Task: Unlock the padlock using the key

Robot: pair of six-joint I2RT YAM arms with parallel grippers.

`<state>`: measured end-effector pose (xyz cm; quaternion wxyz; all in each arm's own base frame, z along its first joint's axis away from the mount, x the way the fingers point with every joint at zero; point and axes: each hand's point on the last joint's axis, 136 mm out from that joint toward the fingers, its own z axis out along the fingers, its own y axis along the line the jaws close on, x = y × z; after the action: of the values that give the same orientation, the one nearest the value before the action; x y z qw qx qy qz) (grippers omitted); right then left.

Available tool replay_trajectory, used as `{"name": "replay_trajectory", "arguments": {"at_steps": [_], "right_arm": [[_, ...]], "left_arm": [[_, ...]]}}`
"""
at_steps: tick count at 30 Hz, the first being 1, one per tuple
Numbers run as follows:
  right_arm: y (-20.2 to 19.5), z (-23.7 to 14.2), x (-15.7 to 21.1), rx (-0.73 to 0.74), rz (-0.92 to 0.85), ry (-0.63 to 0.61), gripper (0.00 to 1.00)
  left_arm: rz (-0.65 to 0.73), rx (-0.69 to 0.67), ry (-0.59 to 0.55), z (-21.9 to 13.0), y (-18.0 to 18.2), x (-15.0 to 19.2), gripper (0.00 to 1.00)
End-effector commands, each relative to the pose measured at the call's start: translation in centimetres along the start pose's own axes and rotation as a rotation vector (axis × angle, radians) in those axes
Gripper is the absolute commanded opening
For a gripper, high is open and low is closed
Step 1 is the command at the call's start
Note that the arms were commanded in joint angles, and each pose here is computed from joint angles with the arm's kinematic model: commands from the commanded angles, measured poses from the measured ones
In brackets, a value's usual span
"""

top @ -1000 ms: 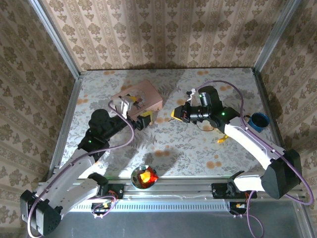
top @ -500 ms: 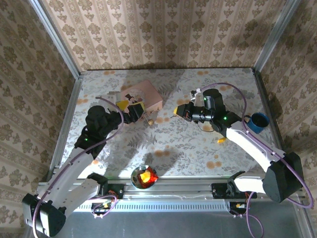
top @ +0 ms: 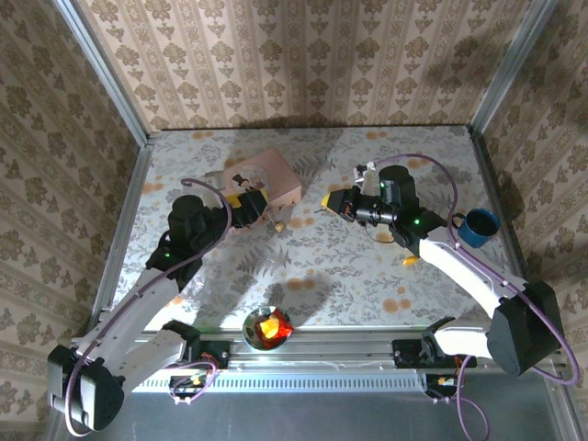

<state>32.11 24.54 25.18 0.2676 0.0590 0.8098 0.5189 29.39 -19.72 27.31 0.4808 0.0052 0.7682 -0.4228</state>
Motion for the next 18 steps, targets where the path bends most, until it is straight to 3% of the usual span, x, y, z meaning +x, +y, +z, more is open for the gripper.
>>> {"name": "replay_trajectory", "arguments": {"at_steps": [1,11,18], "right_arm": [[0.1,-0.1,-0.8,-0.014,0.002,-0.045,0.0],[0.0,0.3,-1.1,-0.031,0.009,-0.058,0.0],[0.3,0.4,-1.4,-0.044,0.007,-0.067,0.0]], "left_arm": [[-0.032,0.052,-0.021,0.1,-0.8,-0.4,0.91],[-0.029,0.103,-0.006,1.1,-1.8,0.2,0.87],[-0.026,0.224,0.059,2.9,-4.5,1.4,0.77]]}}
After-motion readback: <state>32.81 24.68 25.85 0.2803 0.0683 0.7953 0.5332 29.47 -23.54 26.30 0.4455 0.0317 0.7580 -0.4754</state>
